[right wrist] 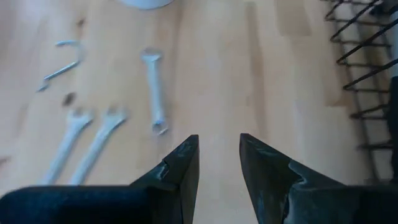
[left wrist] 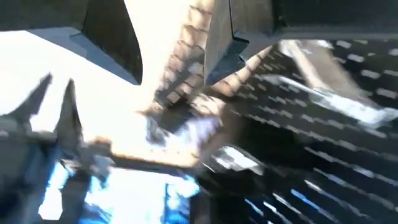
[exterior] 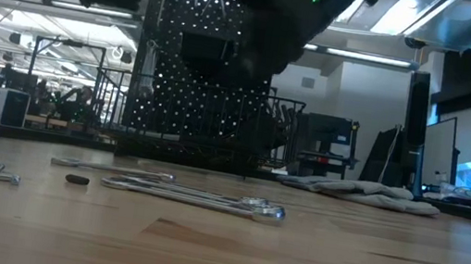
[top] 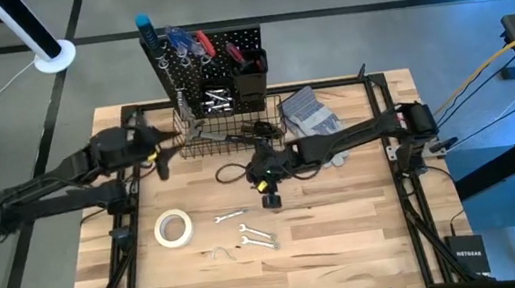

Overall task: Hang tools onto peg board
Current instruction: Hang the wrench on the peg board

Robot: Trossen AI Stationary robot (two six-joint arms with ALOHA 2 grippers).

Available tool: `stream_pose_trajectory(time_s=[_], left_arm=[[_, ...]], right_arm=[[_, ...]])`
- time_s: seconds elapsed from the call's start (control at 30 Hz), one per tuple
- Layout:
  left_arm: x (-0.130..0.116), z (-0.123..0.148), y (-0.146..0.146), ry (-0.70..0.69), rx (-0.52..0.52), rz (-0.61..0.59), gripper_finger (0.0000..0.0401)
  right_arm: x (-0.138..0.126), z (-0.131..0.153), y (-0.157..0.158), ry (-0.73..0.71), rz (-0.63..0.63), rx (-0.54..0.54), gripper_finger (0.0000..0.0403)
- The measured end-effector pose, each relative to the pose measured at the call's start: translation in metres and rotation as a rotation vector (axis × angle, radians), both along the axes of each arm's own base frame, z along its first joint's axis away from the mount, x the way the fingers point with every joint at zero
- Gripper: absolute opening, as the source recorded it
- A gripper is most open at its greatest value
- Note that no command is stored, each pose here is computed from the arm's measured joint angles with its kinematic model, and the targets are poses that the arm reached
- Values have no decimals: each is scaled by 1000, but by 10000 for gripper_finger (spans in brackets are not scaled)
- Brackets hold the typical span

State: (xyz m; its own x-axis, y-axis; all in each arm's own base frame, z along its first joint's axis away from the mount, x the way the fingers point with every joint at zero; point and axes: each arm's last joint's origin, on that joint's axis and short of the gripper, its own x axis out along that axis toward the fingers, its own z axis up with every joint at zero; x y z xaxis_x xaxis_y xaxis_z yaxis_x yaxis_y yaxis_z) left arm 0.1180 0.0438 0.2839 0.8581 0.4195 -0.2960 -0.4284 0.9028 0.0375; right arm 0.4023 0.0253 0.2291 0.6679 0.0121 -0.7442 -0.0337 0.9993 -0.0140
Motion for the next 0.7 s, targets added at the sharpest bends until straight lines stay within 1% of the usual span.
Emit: stream_pose_trajectory(time_s=[0.13,0.2,0.4,0.47,0.57,0.7], left_arm=[[4,-10,-14,91,-55,-109,164],[6,-14,-23,124,-94,-161,164],[15,-22,-50,180,-196,-318,164],[19,-24,-59,196,-224,-344,164],[29,-32,-73,245,-245,-351,164],[47,-46,-95,298,-237,-353,164]], right_arm=[[-11,9,29,23,50,9,121],[-15,11,45,27,76,-5,121],[-25,9,84,34,163,-22,121],[-27,8,92,26,157,-44,121],[-30,2,100,-12,131,-72,121],[-33,-13,104,-64,131,-64,121]])
